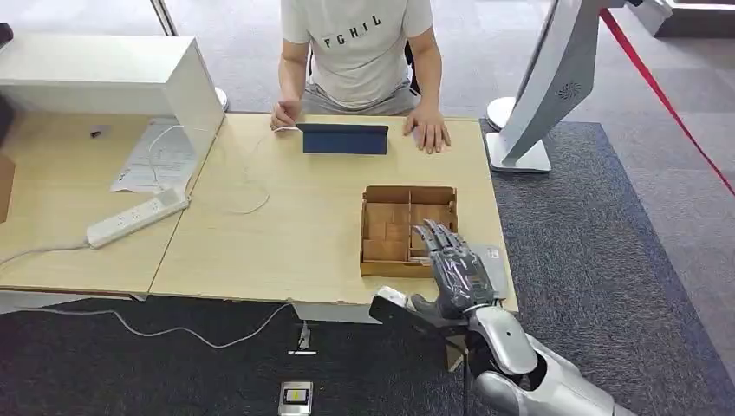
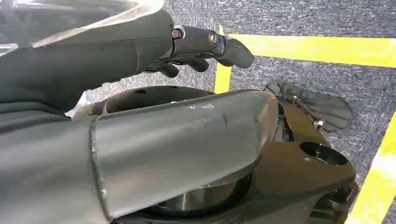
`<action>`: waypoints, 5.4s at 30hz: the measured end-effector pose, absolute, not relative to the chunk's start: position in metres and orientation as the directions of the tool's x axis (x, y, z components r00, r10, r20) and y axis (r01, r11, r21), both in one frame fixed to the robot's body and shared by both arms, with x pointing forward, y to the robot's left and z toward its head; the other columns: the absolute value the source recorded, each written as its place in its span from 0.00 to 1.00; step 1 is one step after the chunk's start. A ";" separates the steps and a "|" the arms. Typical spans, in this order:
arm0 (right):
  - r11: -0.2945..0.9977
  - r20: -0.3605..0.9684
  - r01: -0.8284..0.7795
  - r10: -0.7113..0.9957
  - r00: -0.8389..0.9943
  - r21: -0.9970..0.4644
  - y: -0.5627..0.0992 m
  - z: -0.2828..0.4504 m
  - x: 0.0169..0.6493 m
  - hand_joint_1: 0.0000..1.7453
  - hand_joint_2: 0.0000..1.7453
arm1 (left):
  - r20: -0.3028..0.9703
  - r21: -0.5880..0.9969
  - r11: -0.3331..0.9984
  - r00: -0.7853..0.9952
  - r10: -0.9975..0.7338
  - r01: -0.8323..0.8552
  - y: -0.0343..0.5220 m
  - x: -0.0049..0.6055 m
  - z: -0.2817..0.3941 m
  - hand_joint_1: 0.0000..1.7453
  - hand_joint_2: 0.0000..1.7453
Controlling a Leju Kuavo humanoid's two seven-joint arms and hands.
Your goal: Pass the card to the sensor for recognition and then transmit it.
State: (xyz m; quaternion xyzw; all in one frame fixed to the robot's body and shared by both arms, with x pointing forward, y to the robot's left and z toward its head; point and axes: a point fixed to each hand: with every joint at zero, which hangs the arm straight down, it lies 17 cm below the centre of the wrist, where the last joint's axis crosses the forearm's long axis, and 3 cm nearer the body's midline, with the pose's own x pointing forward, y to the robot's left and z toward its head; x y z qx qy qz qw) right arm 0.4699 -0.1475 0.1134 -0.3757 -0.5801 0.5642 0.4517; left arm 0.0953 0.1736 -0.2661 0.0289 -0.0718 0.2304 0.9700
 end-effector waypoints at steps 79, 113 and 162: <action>-0.040 -0.022 -0.114 0.987 -0.162 -0.993 -0.195 0.064 0.529 0.00 1.00 | 0.141 0.035 0.911 0.905 0.402 -0.411 0.174 0.094 -0.266 0.00 0.00; -0.060 -0.038 -0.124 0.984 -0.173 -0.990 -0.198 0.068 0.526 0.00 1.00 | 0.162 0.025 0.909 0.899 0.406 -0.415 0.174 0.098 -0.266 0.00 0.00; -0.082 -0.037 -0.177 0.968 -0.247 -0.981 -0.182 0.057 0.515 1.00 1.00 | 0.159 0.023 0.909 0.899 0.408 -0.416 0.173 0.098 -0.266 0.00 0.00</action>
